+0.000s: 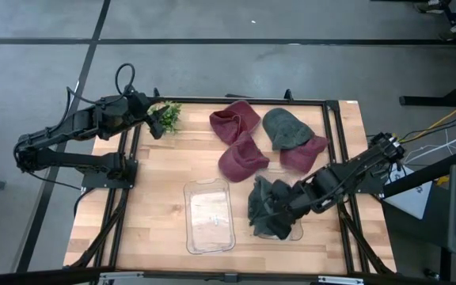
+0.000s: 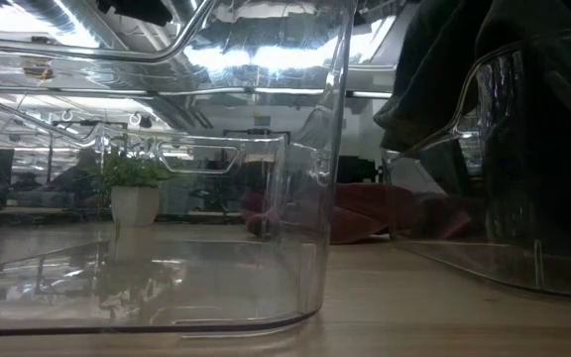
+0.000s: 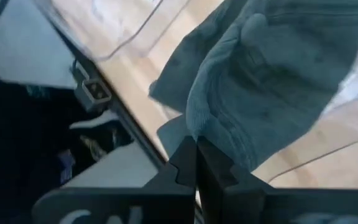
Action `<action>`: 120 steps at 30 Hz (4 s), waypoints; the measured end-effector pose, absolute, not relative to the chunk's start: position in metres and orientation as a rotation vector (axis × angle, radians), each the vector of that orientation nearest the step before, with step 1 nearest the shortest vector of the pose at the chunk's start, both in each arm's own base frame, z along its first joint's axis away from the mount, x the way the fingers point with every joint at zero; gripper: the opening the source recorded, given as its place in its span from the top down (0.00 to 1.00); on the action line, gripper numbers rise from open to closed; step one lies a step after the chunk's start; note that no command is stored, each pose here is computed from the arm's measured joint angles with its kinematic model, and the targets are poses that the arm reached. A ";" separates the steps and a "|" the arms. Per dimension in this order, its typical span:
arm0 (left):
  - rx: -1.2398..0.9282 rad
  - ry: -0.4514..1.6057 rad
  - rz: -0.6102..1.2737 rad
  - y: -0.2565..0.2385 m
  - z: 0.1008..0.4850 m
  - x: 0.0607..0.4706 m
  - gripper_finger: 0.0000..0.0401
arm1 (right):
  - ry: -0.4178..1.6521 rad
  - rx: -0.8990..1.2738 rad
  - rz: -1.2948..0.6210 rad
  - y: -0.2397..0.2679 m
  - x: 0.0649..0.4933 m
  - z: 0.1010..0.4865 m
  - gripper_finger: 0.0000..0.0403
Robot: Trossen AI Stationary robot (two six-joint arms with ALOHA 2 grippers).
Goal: Pick & Place hat
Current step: Put the left black cap into the right transparent bin, then put the black cap into the right transparent bin
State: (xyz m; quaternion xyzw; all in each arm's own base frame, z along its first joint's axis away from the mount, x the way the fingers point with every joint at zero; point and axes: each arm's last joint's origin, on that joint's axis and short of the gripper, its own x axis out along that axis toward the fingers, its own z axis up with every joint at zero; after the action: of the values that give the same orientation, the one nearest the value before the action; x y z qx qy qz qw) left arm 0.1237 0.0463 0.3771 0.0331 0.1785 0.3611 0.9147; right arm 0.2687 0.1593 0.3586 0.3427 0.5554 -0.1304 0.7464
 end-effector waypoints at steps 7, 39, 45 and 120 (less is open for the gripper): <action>0.067 0.367 0.742 0.046 0.377 0.124 0.63 | 1.241 0.740 -0.244 0.171 0.286 0.342 1.00; 0.066 0.390 0.731 0.046 0.375 0.123 0.63 | 1.080 0.572 -0.463 0.165 0.291 0.372 0.61; 0.058 0.388 0.689 0.045 0.375 0.123 0.63 | 0.891 0.447 -0.593 0.135 0.282 0.413 0.67; -0.122 0.334 0.725 0.045 0.374 0.123 0.63 | 1.332 0.099 -0.210 -0.111 0.202 0.220 0.53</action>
State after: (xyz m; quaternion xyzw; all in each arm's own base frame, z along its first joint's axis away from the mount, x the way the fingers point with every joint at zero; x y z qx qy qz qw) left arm 0.1228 0.0445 0.3738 -0.0593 0.1624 0.3528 0.9196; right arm 0.2021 -0.1109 0.2199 0.0456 0.6163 -0.0973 0.7802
